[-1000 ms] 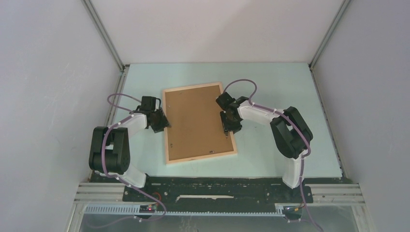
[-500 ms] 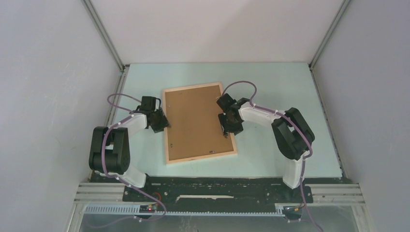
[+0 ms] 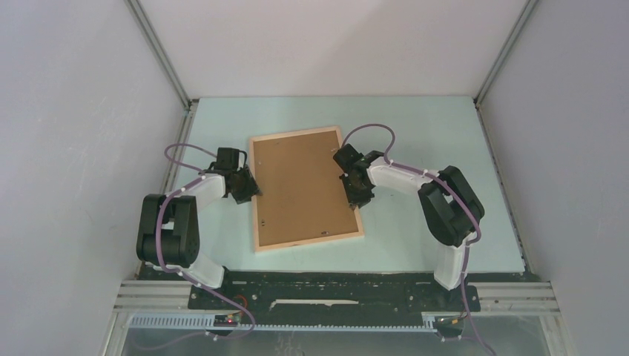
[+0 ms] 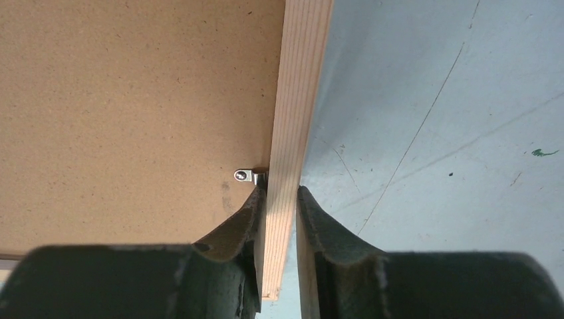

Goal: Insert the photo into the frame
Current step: Install the photo frame at the center of the board.

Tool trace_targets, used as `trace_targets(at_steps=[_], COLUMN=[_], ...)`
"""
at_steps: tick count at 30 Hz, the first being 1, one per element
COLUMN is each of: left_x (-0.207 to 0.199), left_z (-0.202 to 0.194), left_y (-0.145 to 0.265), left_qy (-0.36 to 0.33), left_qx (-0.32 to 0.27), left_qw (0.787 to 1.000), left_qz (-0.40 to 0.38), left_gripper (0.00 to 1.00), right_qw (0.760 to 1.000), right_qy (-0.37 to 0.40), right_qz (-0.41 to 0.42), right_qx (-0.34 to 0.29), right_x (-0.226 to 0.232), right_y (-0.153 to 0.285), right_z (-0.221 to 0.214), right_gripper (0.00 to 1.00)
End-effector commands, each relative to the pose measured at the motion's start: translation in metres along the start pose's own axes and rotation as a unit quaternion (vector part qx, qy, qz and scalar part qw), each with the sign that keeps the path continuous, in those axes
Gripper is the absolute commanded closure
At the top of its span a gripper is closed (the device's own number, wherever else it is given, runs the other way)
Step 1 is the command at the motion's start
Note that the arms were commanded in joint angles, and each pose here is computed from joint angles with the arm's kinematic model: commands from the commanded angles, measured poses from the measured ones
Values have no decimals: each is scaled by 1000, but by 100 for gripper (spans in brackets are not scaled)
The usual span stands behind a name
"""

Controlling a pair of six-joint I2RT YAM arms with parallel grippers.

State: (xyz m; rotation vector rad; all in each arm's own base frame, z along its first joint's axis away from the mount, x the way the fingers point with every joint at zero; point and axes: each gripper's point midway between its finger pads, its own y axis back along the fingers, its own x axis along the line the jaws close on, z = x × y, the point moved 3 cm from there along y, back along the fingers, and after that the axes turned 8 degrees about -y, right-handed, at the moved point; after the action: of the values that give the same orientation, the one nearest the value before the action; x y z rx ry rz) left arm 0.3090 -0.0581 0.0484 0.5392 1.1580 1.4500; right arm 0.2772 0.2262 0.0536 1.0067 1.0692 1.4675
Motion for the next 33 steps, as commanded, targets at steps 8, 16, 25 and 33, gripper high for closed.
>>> trace_targets(at_steps=[8,16,25,33], left_x=[0,-7,-18,-24], left_z=[-17,-19,-21,-26], left_y=[7,9,7,2], left_qy=[4,0,-10,-22], left_qx=[22,22,27,38], left_qw=[1000,999,999,998], left_qz=[-3,-25,-40,-47], left_gripper=[56,53,51,53], right_qw=[999,989,979,973], right_qy=[34,-29,-92,-111], right_qz=[17,139,172,187], right_qx=[-27,-33,-55,-75], right_x=[3,13,-14,-17], right_y=[21,36,26,1], right_z=[3,14,36,87], right_gripper=[58,44,38,35])
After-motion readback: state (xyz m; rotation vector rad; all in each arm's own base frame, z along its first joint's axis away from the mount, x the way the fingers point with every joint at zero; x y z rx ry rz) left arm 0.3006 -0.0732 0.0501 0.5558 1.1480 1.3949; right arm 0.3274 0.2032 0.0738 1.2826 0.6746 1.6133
